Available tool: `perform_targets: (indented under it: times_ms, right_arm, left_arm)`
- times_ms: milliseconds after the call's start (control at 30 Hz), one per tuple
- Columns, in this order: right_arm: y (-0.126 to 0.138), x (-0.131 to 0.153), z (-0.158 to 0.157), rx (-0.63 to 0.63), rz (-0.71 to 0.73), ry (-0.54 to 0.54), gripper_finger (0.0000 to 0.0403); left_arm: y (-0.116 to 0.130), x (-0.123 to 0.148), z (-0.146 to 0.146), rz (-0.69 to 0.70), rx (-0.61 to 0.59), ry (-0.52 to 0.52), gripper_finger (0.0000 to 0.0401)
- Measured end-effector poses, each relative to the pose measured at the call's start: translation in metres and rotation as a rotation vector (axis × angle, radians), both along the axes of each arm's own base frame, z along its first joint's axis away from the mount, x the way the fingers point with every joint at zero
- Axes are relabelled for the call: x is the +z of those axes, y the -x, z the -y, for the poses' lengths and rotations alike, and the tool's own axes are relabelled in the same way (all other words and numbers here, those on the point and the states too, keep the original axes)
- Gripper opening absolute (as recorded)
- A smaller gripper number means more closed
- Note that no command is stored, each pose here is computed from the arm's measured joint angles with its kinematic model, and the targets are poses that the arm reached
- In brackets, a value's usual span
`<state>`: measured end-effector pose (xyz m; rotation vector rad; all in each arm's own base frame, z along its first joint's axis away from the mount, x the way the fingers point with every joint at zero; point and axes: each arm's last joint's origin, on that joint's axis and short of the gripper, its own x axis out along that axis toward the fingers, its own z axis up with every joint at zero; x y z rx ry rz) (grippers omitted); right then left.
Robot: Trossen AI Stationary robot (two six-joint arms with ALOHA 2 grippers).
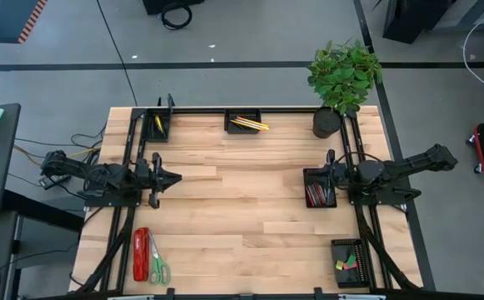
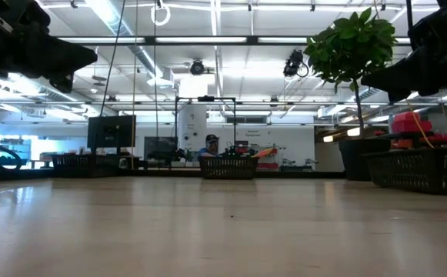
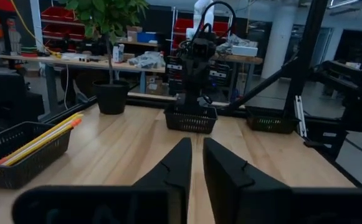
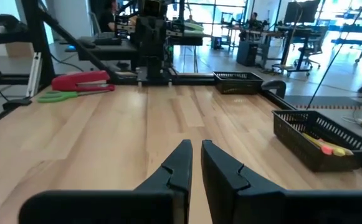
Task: Sort crayons/erasers/pens/pencils in bins
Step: Return to Home Position
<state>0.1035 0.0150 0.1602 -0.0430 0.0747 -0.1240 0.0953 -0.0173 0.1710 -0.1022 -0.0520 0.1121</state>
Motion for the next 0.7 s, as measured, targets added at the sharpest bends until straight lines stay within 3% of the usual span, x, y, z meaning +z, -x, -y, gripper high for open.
perform_targets:
  times_ms: [500,633,700]
  right_arm:
    - [0.002,0.01,0.002,-0.046,0.04,0.072,0.004]
    - [0.006,0.014,0.003,-0.049,0.033,0.079,0.004]
    - [0.008,0.014,0.004,-0.052,0.026,0.081,0.004]
  left_arm:
    - [0.0,0.004,0.0,0.048,0.002,0.008,0.0044]
    - [0.0,0.004,0.0,0.031,0.014,-0.146,0.0045]
    - [0.0,0.005,0.0,0.036,0.019,-0.157,0.0047]
